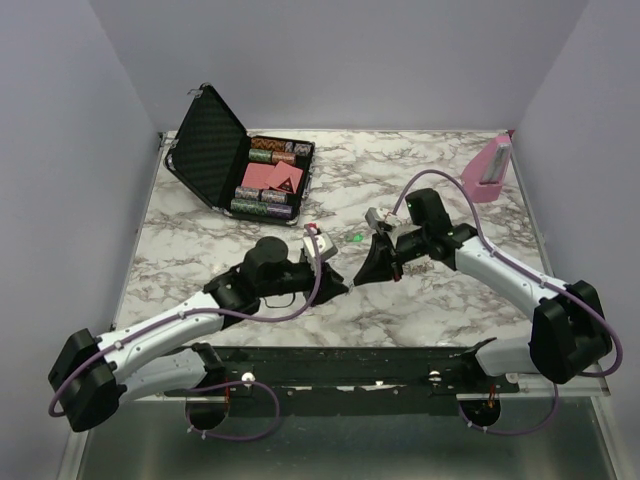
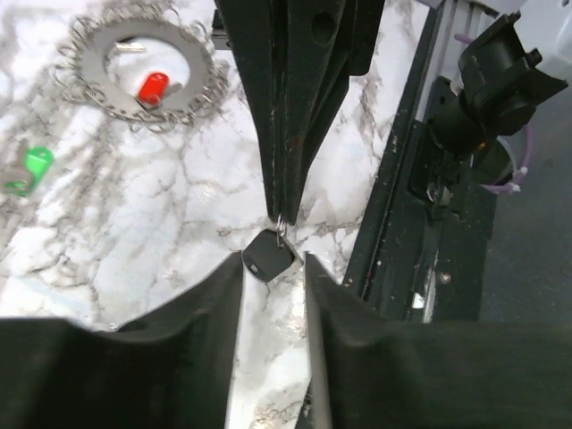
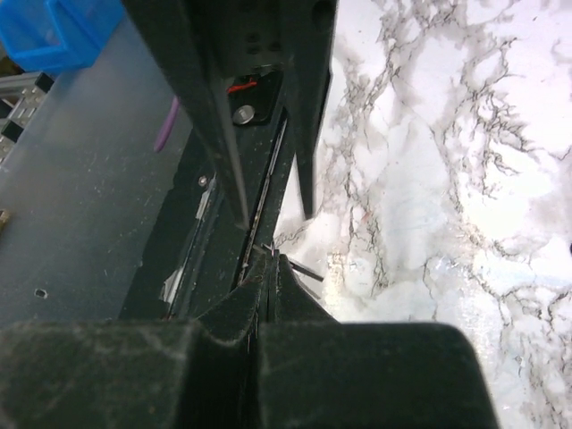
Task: Put the keys on the keyring
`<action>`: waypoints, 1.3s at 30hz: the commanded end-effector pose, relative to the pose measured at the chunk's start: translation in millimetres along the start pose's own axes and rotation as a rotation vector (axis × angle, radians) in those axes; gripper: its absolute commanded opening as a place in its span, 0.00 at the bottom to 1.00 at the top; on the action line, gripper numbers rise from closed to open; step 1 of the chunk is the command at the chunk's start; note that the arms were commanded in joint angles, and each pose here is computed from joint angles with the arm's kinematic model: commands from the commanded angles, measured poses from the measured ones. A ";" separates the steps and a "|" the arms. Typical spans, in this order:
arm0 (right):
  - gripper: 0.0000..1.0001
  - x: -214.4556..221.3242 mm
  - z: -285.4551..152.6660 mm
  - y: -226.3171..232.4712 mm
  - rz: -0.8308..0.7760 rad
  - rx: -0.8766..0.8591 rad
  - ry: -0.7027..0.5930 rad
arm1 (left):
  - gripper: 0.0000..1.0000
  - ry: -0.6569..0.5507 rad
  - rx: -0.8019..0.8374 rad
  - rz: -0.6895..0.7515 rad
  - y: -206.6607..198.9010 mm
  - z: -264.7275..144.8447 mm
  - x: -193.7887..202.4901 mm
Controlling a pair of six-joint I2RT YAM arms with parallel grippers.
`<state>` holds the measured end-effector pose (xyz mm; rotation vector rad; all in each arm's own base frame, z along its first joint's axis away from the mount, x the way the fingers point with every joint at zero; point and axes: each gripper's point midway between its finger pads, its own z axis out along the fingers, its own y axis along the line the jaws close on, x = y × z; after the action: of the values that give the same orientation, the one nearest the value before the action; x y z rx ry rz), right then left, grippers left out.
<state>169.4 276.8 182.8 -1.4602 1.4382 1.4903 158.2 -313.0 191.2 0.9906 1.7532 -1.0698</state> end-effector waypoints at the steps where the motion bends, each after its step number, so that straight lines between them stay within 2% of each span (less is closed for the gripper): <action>1: 0.01 -8.8 -3.5 3.2 -0.028 0.006 0.023 | 0.48 -0.151 -0.025 0.013 -0.6 -19.6 -19.4; 5: 0.01 -10.6 -6.4 4.3 -0.055 0.008 0.035 | 0.54 -0.248 -0.069 0.044 2.4 -40.6 -24.8; 11: 0.01 -14.1 -27.2 12.4 -0.132 0.040 0.076 | 0.60 -0.322 -0.138 0.086 8.0 -62.7 -32.7; 15: 0.01 -23.9 -66.2 6.8 -0.150 0.195 0.088 | 0.64 -0.338 -0.148 0.108 4.6 -72.9 -43.5; 19: 0.01 0.7 -109.2 21.0 -0.151 0.349 0.305 | 0.71 -0.320 -0.186 0.141 5.9 -85.4 -47.0; 21: 0.01 4.5 -130.2 27.6 -0.130 0.445 0.347 | 0.76 -0.314 -0.220 0.162 9.3 -93.4 -46.1; 23: 0.01 1.0 -133.6 24.7 -0.090 0.516 0.293 | 0.81 -0.331 -0.242 0.178 11.2 -99.3 -47.2; 24: 0.01 -7.6 -124.4 21.3 -0.076 0.505 0.201 | 0.83 -0.346 -0.246 0.188 11.7 -100.8 -46.7; 26: 0.01 -21.9 -104.5 16.3 -0.061 0.407 0.015 | 0.84 -0.380 -0.249 0.199 11.6 -103.0 -49.9; 31: 0.01 -45.9 -87.7 24.9 -0.128 0.169 -0.159 | 0.84 -0.397 -0.226 0.179 4.7 -107.9 -51.4; 33: 0.01 -58.6 -91.4 13.2 -0.145 0.169 -0.159 | 0.84 -0.412 -0.229 0.173 3.8 -111.1 -51.9; 35: 0.01 -61.2 -101.2 -18.1 -0.063 0.289 -0.101 | 0.84 -0.428 -0.233 0.170 3.1 -114.6 -53.5; 36: 0.01 -60.6 -100.5 -19.3 -0.026 0.302 -0.122 | 0.84 -0.435 -0.233 0.170 2.8 -115.5 -53.9; 38: 0.01 -63.4 -85.8 18.7 -0.034 0.130 -0.197 | 0.84 -0.438 -0.228 0.174 2.3 -114.9 -54.0; 39: 0.01 -61.4 -81.2 25.2 -0.058 0.133 -0.178 | 0.84 -0.433 -0.225 0.176 2.6 -113.1 -52.6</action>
<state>215.5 200.1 233.3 -1.2151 1.5049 1.2909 147.2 -219.2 276.9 0.7163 1.3564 -0.8829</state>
